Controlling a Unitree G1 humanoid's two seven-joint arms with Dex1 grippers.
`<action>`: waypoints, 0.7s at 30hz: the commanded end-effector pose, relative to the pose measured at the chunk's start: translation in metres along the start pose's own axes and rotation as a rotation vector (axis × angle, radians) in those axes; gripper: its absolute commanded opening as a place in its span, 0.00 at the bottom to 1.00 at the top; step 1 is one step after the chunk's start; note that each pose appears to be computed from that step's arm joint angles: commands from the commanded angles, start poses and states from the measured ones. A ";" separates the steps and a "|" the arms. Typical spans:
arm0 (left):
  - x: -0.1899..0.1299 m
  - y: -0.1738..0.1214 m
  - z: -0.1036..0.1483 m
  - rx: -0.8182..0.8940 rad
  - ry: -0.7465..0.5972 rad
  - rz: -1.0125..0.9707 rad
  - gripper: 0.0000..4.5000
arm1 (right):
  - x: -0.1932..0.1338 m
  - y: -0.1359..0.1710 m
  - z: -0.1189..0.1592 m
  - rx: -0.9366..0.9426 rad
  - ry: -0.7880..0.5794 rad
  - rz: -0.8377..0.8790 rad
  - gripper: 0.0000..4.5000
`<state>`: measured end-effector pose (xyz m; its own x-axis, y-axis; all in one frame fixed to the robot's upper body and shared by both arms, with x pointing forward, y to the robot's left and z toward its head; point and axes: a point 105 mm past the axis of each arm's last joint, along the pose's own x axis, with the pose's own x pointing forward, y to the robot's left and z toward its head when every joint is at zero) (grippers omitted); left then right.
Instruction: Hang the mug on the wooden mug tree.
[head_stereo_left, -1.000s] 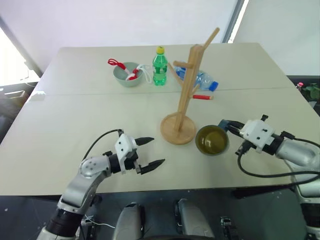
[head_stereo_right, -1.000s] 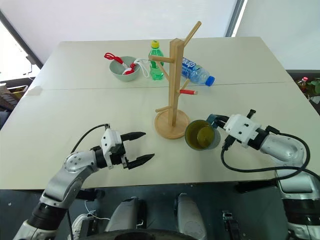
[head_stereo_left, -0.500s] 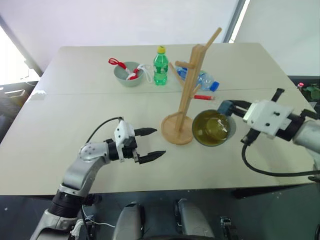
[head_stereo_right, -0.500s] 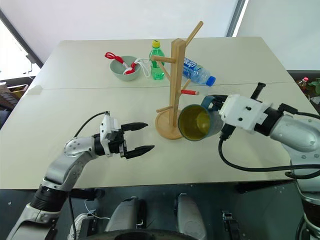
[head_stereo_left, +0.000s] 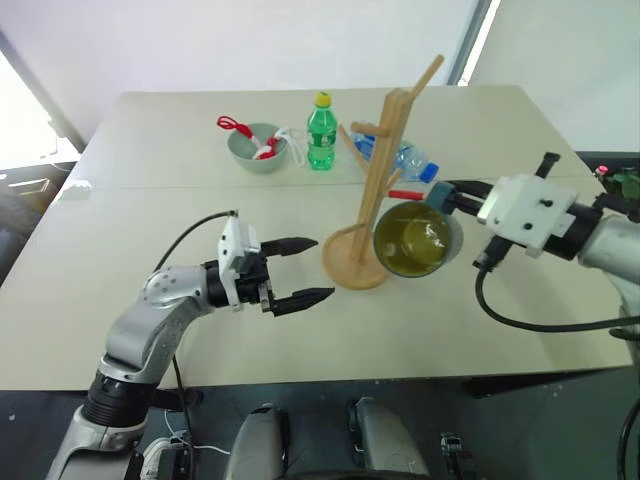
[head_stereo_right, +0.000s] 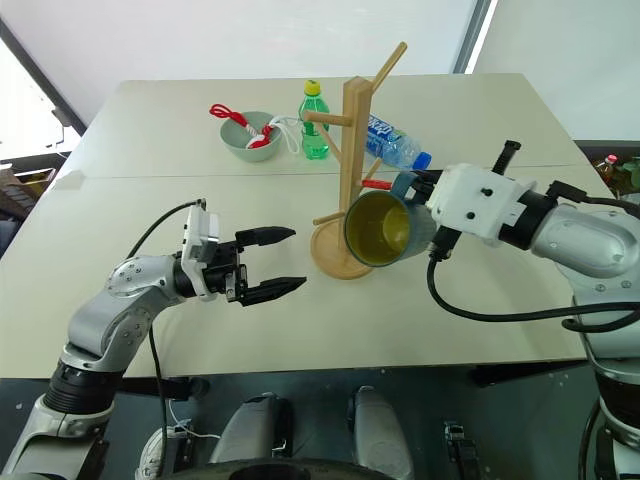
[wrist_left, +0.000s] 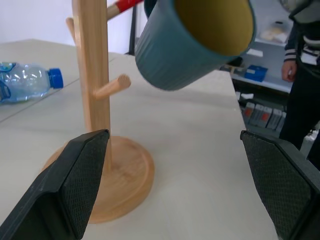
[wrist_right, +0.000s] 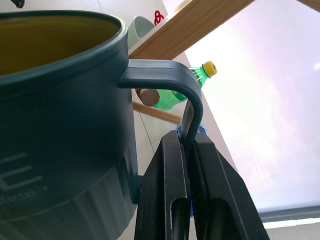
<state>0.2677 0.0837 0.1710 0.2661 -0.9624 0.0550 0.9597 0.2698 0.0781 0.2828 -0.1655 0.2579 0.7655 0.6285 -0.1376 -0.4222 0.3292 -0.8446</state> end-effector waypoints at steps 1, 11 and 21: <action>-0.001 -0.004 0.020 0.037 -0.041 -0.013 1.00 | 0.001 -0.009 0.008 -0.043 -0.021 -0.022 0.01; -0.001 -0.012 0.040 0.062 -0.069 -0.034 1.00 | 0.015 -0.007 0.004 -0.037 -0.028 0.010 0.01; 0.002 -0.014 0.044 0.064 -0.080 -0.035 1.00 | 0.027 -0.005 0.004 -0.015 -0.037 0.022 0.01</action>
<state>0.2561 0.0795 0.2022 0.2388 -0.9652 0.1062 0.9634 0.2492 0.0986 0.3055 -0.1504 0.2466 0.7351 0.6518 -0.1865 -0.4764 0.3008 -0.8262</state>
